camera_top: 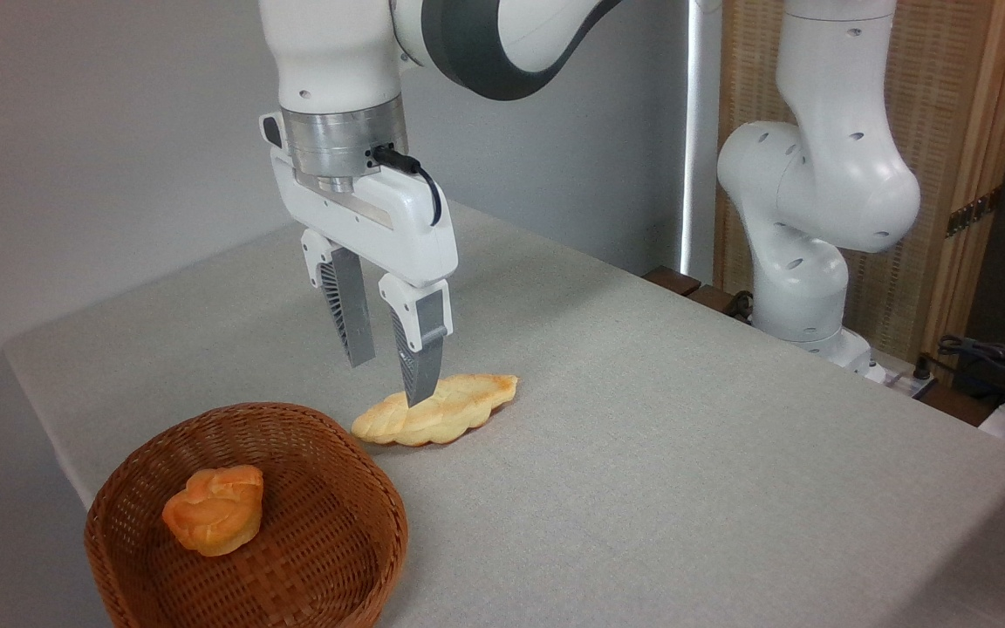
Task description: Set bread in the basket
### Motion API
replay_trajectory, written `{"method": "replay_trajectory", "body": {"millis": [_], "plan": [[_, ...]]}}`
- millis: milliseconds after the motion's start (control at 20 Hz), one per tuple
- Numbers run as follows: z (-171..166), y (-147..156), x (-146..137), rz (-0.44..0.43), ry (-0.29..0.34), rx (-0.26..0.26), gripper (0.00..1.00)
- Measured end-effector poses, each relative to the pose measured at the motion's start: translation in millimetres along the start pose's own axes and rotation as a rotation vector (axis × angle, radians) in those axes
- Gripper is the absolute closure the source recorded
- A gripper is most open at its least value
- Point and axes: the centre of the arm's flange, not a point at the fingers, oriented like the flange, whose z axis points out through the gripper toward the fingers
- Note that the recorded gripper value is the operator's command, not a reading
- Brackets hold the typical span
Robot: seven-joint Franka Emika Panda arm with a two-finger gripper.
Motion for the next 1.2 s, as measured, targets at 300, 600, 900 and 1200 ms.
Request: {"method": "replay_trajectory", "body": {"millis": [300, 600, 900, 1200], "plan": [[6, 8, 7, 0.018, -0.008, -0.008, 0.0], [7, 8, 8, 0.019, -0.009, -0.008, 0.0], [7, 9, 8, 0.02, -0.009, -0.009, 0.0], [7, 16, 13, 0.035, -0.009, -0.009, 0.0]]}}
